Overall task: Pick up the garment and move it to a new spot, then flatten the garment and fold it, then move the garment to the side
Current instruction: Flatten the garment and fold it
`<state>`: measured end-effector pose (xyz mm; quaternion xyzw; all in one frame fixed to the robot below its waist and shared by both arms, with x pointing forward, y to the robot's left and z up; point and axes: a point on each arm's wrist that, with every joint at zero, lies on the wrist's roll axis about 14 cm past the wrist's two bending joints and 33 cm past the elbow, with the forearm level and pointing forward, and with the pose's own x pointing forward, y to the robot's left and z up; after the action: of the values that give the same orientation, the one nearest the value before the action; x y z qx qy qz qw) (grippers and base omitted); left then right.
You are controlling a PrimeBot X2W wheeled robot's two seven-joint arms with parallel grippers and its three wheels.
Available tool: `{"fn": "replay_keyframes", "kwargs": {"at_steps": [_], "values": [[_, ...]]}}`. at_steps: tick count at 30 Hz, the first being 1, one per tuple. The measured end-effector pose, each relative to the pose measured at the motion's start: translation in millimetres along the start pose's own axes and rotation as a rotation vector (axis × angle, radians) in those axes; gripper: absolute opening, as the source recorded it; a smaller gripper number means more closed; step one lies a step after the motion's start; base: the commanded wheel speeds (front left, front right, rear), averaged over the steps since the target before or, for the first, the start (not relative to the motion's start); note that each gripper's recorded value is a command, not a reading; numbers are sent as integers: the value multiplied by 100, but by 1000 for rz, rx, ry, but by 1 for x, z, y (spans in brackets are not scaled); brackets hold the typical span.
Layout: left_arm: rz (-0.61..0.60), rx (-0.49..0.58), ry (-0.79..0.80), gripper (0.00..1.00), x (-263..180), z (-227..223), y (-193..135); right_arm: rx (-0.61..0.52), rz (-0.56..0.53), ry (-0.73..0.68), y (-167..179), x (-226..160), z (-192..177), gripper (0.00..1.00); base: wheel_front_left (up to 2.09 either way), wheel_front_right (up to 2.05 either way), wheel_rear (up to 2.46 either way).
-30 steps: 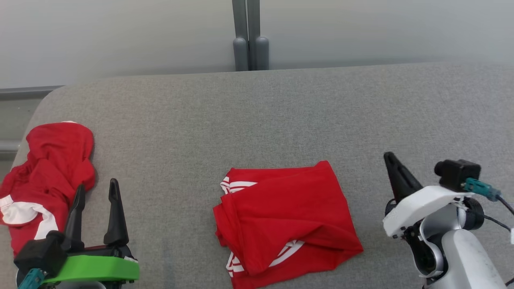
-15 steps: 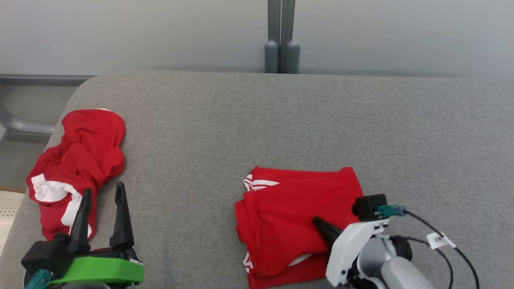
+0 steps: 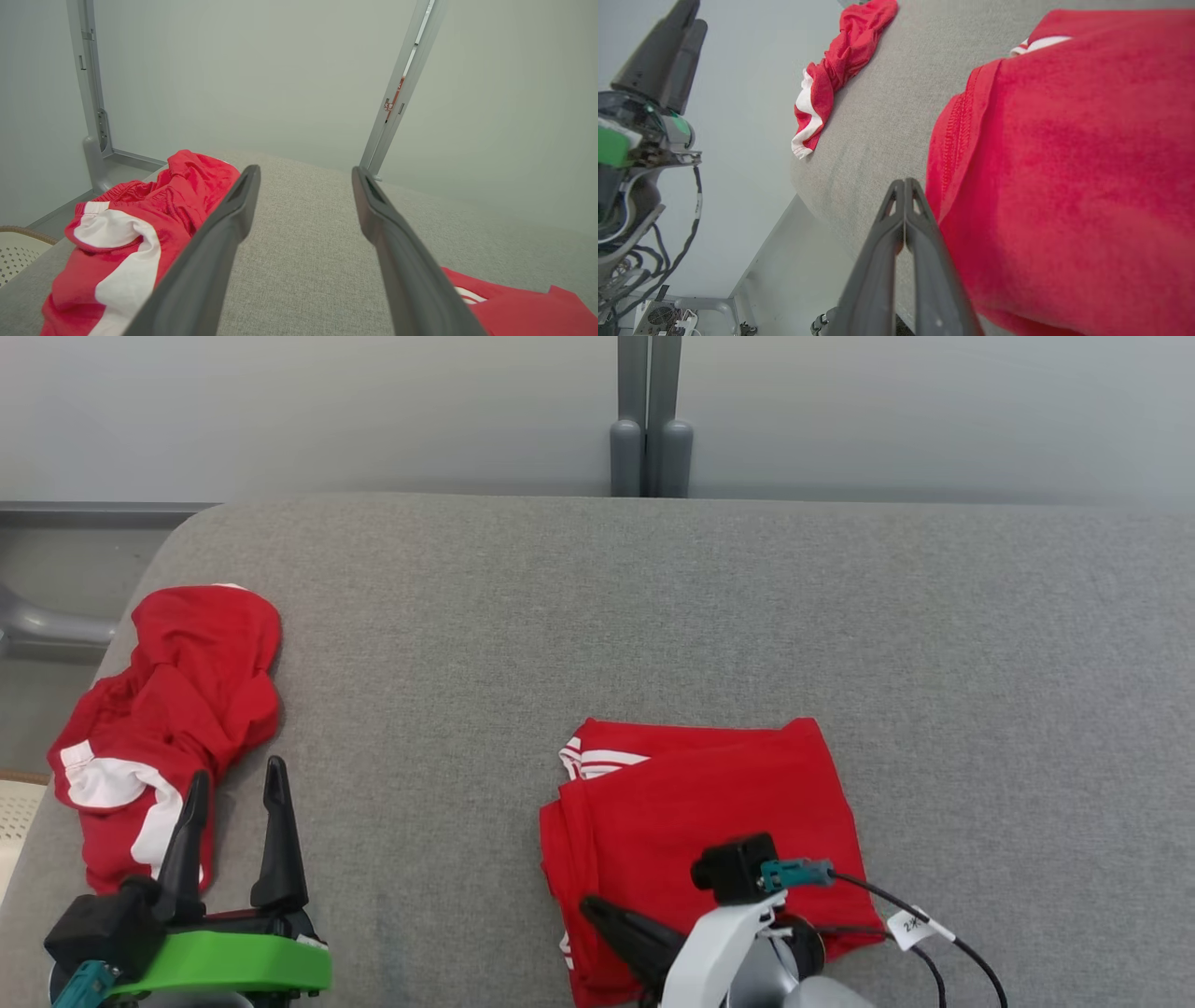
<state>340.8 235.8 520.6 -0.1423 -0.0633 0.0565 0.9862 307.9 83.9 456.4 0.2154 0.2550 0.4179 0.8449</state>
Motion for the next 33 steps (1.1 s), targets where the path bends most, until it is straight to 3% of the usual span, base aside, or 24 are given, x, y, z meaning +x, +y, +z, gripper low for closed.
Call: {"fn": "replay_keyframes", "kwargs": {"at_steps": [5, 11, 12, 14, 23, 33], "values": [[-18, 5, -7, 100, 7, 2, -5, -34, -14, -185, -12, -9, 51, 0, 0, 0, 0], [-49, 0, -11, 100, 16, 1, -15, -127, -127, -400, -52, -48, 115, 3, 0, 0, 0], [-54, 0, -11, 100, 17, 1, -17, -150, -154, -441, -59, -58, 127, 28, 0, 0, 0], [-63, -2, -12, 100, 20, 1, -20, -195, -202, -509, -69, -75, 148, 100, 0, 0, 0], [-97, -1, -25, 100, 30, 4, -31, -337, -448, -777, -101, -167, 206, 100, 0, 0, 0], [-141, -4, -27, 100, 29, 4, -46, -432, -652, -836, -113, -215, 184, 100, 0, 0, 0]]}}
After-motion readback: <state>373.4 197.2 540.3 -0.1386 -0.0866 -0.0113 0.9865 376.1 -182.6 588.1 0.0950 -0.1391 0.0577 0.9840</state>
